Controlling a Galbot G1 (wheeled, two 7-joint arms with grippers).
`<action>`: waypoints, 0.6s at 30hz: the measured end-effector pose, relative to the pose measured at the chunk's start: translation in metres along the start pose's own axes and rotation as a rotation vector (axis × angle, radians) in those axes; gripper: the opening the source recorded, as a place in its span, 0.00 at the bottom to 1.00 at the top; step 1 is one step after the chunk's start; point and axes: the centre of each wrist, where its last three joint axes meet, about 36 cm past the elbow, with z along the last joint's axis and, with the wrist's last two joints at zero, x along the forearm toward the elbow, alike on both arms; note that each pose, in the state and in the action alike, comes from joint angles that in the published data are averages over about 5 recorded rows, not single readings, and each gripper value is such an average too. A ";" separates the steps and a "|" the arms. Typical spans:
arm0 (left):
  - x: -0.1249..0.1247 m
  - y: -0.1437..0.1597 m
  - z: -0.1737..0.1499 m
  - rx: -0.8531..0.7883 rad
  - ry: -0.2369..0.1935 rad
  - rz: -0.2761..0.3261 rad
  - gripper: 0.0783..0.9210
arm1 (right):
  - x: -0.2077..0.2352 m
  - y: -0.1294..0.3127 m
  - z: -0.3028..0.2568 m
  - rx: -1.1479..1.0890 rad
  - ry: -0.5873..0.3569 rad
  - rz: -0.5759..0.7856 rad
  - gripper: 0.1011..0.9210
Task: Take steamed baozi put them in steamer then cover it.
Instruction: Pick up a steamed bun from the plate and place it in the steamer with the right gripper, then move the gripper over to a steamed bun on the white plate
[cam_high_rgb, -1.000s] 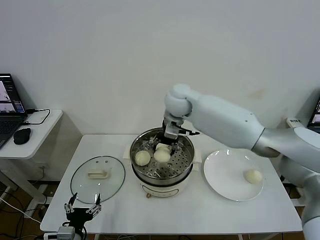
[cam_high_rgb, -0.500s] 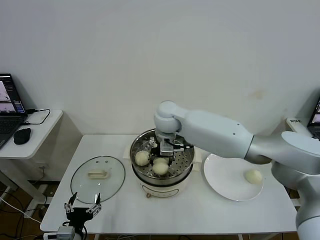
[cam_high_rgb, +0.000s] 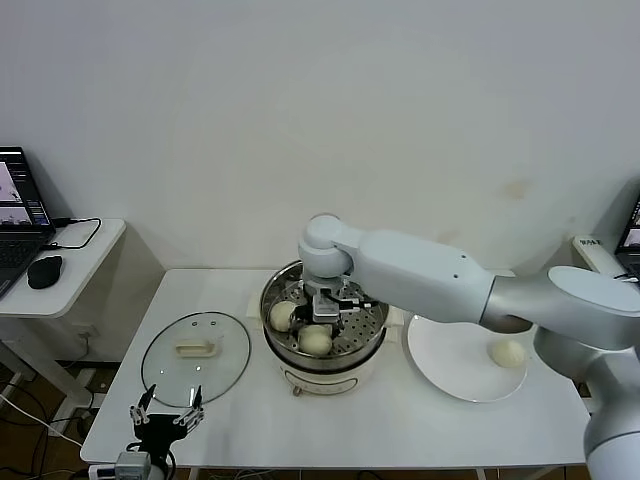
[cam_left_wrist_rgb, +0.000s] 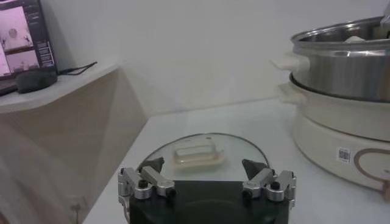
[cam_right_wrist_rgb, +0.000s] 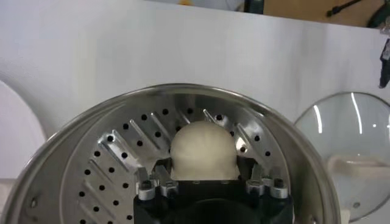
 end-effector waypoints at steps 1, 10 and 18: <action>0.000 0.000 0.000 0.001 -0.001 0.000 0.88 | 0.003 0.001 0.001 -0.006 0.003 0.005 0.86; -0.001 -0.003 -0.001 0.003 -0.002 0.010 0.88 | 0.058 0.025 0.013 -0.134 0.055 0.100 0.88; -0.001 -0.001 -0.005 -0.010 -0.009 0.024 0.88 | 0.113 0.108 0.030 -0.497 0.104 0.212 0.88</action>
